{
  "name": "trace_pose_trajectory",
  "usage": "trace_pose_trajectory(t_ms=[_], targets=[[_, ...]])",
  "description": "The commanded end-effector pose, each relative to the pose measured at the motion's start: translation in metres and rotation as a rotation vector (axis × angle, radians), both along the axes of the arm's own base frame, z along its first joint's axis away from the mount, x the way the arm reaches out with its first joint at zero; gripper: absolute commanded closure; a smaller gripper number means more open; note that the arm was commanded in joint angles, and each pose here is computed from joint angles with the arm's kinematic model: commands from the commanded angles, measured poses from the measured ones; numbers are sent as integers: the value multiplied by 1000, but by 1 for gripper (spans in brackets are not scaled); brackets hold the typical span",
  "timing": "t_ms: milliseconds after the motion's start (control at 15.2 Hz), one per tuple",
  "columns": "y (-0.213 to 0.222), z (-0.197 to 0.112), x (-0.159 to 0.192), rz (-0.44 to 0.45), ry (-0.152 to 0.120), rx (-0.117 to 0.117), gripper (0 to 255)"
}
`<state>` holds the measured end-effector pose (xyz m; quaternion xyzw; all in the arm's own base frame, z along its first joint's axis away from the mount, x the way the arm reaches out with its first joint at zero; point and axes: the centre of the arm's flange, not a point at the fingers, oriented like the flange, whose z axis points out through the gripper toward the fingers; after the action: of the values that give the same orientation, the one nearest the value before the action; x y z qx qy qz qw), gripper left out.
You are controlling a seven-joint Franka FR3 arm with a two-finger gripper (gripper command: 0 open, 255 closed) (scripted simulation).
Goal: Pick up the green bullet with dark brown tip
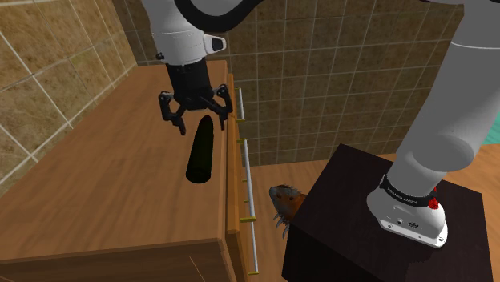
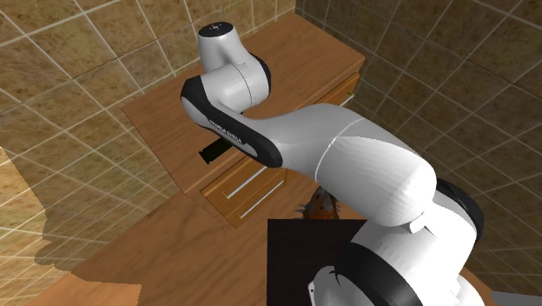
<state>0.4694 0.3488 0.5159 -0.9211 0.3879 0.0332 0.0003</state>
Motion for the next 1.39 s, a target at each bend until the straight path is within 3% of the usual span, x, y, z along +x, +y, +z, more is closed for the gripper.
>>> trace_pose_trajectory(t_ms=[0,132,198,792,1320], targets=[[1,-8,1,0,0,0,0],[1,-8,1,0,0,0,0],[1,-8,1,0,0,0,255],[1,-8,1,0,0,0,255],[1,34,1,0,0,0,255]])
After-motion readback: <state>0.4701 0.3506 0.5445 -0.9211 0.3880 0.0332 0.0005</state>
